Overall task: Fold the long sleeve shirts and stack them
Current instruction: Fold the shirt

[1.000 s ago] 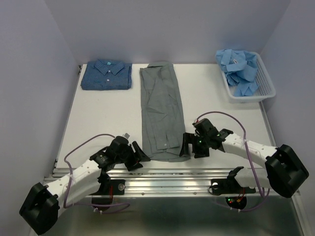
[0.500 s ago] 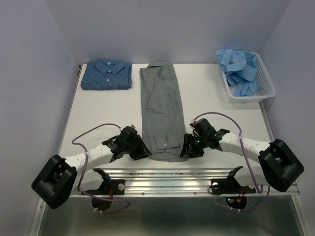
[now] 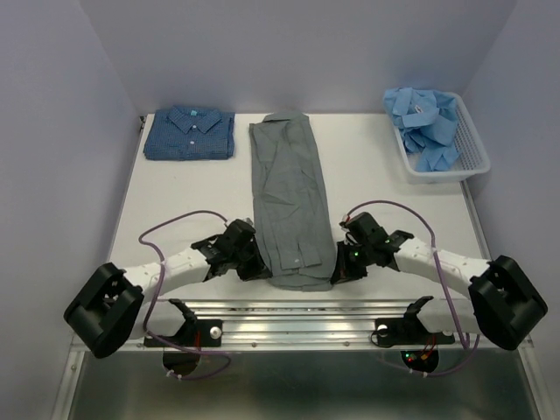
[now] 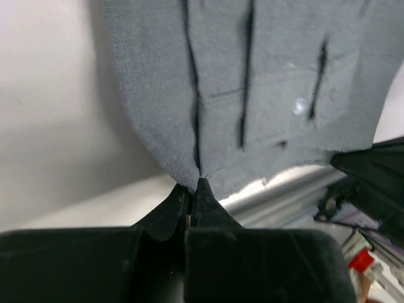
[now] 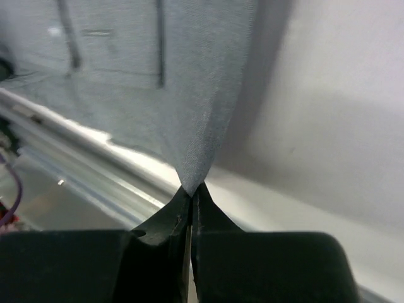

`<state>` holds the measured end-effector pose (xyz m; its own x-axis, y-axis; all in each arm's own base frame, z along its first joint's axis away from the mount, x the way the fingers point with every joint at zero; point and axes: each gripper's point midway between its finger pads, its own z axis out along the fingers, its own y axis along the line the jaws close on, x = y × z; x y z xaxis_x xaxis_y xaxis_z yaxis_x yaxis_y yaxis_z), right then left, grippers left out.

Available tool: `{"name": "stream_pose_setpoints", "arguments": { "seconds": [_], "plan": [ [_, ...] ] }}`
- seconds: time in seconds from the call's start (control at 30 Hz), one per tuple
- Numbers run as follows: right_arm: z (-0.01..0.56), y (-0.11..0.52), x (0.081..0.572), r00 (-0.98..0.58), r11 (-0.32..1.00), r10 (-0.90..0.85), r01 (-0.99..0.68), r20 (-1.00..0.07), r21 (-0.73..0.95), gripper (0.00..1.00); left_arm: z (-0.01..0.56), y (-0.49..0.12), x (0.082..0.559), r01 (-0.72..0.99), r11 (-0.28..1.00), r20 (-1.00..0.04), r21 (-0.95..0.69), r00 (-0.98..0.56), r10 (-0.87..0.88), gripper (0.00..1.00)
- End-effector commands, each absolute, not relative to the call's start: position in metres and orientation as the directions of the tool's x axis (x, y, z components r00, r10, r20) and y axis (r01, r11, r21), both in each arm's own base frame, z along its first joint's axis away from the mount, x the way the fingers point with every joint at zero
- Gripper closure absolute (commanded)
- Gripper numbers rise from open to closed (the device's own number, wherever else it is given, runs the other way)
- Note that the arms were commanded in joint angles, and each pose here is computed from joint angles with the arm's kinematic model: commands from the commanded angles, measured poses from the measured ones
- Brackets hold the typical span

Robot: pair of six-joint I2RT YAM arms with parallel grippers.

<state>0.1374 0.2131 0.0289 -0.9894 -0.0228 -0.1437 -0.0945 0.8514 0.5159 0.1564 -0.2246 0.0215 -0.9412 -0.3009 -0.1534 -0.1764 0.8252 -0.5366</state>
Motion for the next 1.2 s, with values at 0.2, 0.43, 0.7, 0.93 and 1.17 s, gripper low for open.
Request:
{"name": "stream_pose_setpoints", "arguments": {
  "seconds": [0.2, 0.43, 0.7, 0.93, 1.17],
  "plan": [
    [0.112, 0.214, 0.161, -0.967, 0.836, -0.007, -0.145, -0.254, 0.528, 0.99, 0.115, -0.236, 0.163, -0.05, 0.756, -0.269, -0.653, -0.917, -0.293, 1.0],
    [0.151, 0.212, 0.24, -0.895, 0.885, 0.085, -0.135, -0.439, 0.446, 0.99, 0.148, -0.238, 0.22, -0.065, 0.798, -0.372, -0.599, -0.86, -0.349, 1.0],
    [0.204, 0.219, 0.337, -0.721, 0.9, 0.183, -0.15, -0.668, 0.408, 0.99, 0.198, -0.221, 0.304, -0.081, 0.794, -0.542, -0.602, -0.689, -0.481, 1.0],
    [0.201, 0.219, 0.403, -0.656, 0.917, 0.214, -0.12, -0.724, 0.38, 0.99, 0.196, -0.203, 0.353, -0.109, 0.793, -0.569, -0.599, -0.639, -0.518, 1.0],
    [0.193, 0.233, 0.463, -0.612, 0.925, 0.15, -0.19, -0.777, 0.328, 0.99, 0.184, -0.203, 0.4, -0.135, 0.819, -0.582, -0.557, -0.64, -0.501, 1.0]
  ]
}}
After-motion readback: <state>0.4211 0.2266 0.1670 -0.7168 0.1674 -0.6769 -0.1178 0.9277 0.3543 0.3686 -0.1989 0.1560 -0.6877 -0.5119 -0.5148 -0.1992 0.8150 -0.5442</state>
